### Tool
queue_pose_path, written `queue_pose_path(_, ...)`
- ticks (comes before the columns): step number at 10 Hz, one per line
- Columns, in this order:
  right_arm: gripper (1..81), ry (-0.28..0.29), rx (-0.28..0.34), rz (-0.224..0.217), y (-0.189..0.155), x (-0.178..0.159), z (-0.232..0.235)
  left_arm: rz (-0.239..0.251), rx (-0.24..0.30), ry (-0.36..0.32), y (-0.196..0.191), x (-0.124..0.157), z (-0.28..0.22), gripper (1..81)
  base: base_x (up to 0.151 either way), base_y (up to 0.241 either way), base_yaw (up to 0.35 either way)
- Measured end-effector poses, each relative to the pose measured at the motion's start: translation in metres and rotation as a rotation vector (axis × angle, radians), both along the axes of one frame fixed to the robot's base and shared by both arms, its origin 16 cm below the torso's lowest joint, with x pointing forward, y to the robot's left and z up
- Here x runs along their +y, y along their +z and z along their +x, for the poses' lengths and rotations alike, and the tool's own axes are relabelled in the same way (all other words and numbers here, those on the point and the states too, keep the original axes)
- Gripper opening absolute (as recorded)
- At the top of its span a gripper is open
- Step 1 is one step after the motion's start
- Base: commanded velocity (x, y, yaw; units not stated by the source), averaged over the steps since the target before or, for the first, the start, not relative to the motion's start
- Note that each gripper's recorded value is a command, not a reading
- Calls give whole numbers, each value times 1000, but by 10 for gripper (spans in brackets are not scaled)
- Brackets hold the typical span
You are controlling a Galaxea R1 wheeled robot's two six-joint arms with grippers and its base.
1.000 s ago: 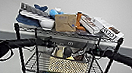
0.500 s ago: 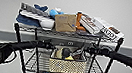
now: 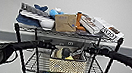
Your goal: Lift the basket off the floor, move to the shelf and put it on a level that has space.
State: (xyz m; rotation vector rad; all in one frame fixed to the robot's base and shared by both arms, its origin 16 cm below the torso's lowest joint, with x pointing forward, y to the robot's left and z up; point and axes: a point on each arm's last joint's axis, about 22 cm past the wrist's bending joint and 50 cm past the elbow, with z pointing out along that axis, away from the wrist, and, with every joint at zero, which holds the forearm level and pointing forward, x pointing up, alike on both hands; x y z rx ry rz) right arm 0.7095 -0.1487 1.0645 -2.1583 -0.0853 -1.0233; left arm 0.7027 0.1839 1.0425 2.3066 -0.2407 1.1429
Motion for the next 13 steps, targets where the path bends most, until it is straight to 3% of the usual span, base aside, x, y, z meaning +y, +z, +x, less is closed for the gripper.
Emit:
queue_pose_path(3,811,-2,-12,-14,3,-7,1,4,-3,-11,0,-2,-3,811,0,0,0)
queue_pose_path(8,811,1,-5,-8,3,-23,-8,2,-2,-6,3,21,-12,811,0,0,0)
queue_pose_path(13,811,100,-9,72,1,-11,-74,-48,-19,-50,29,51,-63,811,0,0,0)
